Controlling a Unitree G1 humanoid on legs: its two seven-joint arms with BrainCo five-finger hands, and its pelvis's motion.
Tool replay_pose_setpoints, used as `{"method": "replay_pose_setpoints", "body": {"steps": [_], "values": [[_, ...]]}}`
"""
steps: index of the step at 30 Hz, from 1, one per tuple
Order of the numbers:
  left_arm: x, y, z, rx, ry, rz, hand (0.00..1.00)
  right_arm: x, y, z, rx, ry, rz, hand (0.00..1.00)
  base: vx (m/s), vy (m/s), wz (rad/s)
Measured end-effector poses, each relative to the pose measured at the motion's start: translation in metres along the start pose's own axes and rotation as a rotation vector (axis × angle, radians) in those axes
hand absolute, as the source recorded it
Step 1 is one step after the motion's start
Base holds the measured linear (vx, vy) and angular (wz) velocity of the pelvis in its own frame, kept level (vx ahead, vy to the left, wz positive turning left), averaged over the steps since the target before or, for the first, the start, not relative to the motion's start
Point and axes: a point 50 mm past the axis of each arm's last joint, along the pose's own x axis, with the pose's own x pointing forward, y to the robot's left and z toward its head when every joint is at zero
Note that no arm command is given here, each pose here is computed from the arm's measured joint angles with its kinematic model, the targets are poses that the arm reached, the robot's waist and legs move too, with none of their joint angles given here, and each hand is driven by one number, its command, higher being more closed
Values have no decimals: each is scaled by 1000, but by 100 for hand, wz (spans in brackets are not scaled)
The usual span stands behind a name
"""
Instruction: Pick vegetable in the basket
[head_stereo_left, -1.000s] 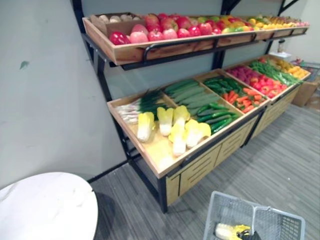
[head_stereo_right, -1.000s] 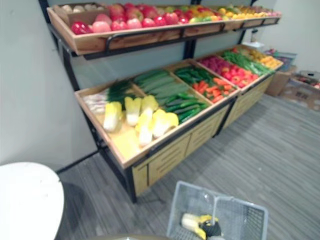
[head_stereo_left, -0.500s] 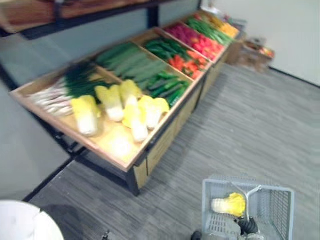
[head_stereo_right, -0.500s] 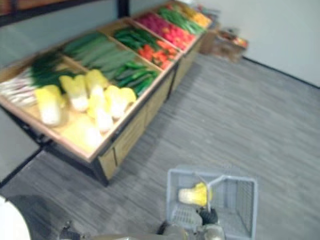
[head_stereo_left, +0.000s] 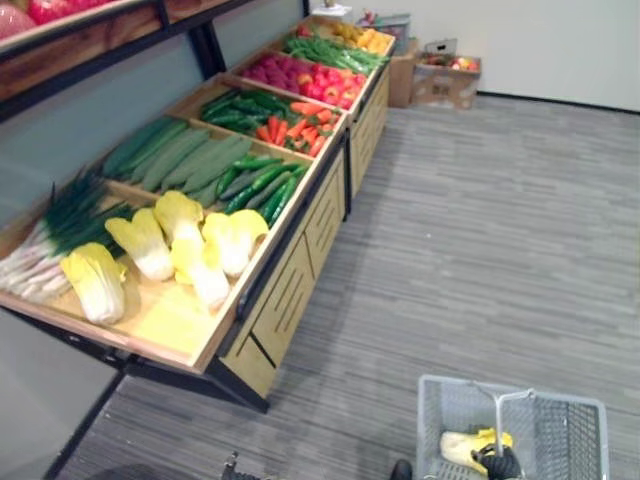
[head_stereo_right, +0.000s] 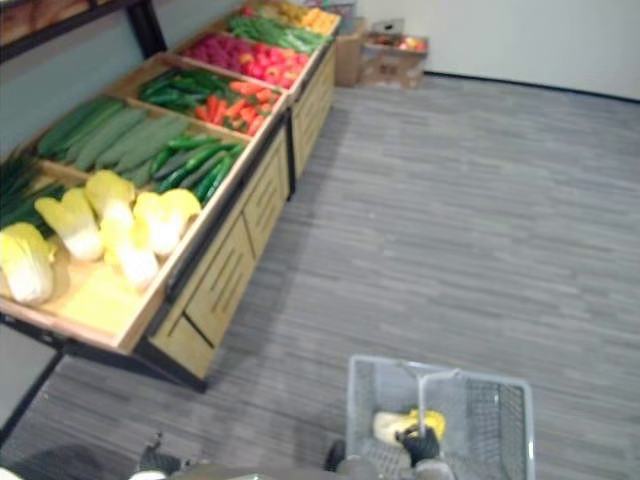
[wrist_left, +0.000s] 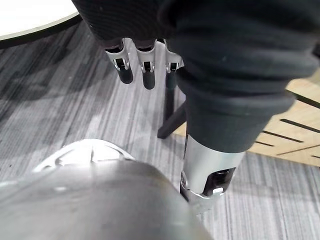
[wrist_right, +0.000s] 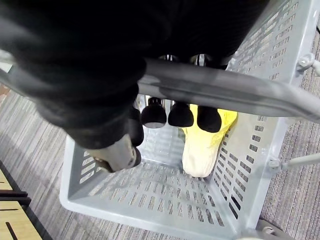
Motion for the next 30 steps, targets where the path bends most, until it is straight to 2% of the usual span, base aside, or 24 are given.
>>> {"method": "replay_pose_setpoints", "body": {"steps": [3,11,19,22,26,30], "values": [[-1,-3,-4,9,16,-12,0,1,-6,0,-9,-7,-14,100,69,70,-41],[1,-3,4,39,-14,-19,0,1,4,7,12,-25,4,100,102,61,-6],[3,-8,11,75,-38,-48,0,10,-1,30,34,-83,-12,100,74,77,-32],[6,4,8,102,-31,-29,0,14,3,51,45,-146,-5,100,79,124,-13],[13,31,9,121,-35,41,0,15,6,50,40,-125,7,100,148,-30,27],[16,31,22,97,-60,49,0,18,3,55,59,-130,-10,100,197,-177,25]]}}
